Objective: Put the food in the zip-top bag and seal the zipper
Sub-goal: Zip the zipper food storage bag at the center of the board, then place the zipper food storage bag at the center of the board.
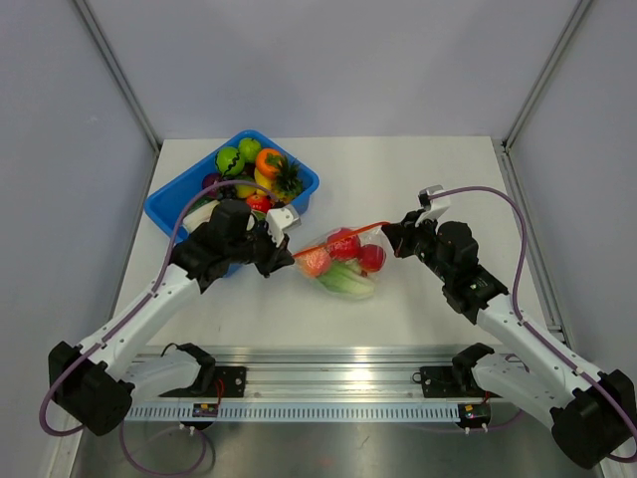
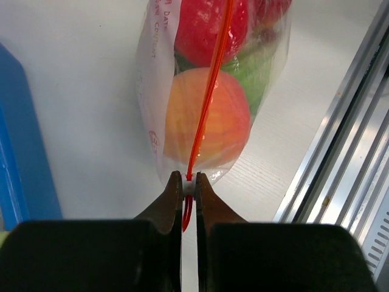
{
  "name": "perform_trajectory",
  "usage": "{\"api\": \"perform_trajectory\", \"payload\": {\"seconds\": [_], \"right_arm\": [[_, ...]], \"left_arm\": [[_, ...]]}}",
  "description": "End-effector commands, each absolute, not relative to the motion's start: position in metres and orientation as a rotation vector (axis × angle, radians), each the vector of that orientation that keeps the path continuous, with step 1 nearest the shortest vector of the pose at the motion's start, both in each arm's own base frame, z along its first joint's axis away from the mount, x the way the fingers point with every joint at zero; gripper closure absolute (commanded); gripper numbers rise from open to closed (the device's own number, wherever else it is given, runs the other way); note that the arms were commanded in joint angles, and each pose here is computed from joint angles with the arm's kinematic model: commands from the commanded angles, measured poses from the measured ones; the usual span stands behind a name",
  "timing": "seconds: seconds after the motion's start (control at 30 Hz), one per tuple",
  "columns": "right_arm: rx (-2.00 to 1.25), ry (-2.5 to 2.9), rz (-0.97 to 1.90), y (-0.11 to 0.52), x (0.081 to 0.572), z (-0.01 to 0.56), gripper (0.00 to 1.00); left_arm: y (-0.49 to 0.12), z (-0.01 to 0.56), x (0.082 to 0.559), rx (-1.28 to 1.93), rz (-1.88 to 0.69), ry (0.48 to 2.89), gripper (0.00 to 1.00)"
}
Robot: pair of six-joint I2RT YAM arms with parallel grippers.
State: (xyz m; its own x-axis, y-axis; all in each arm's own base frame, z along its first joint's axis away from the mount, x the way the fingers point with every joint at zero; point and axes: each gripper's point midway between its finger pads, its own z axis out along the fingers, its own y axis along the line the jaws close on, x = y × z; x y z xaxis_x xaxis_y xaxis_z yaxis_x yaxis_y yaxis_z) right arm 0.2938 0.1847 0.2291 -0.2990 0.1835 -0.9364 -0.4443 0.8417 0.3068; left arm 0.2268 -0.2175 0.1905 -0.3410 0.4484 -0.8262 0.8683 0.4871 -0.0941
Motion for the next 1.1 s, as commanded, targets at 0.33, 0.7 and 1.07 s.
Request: {"api": "perform_trajectory", "payload": {"seconds": [0.33,0.7,1.07], "right_arm": [[-0.101,1.657,0.573,0.168,0.309,0.262,1.00],[-0.096,1.657,0.573,0.166,0.307,0.264,1.00],[-0.028,1.602,0.297,0.126,0.327,0.294,1.00]], "left_arm": [[-0.193,0.180,0.221,0.863,-0.669,2.095,0.99],[-0.197,0.188,0.223,0.846,-0.691,2.083,1.00],[-0.280,0.272,0.285,0.856,-1.016,1.964,1.00]]}}
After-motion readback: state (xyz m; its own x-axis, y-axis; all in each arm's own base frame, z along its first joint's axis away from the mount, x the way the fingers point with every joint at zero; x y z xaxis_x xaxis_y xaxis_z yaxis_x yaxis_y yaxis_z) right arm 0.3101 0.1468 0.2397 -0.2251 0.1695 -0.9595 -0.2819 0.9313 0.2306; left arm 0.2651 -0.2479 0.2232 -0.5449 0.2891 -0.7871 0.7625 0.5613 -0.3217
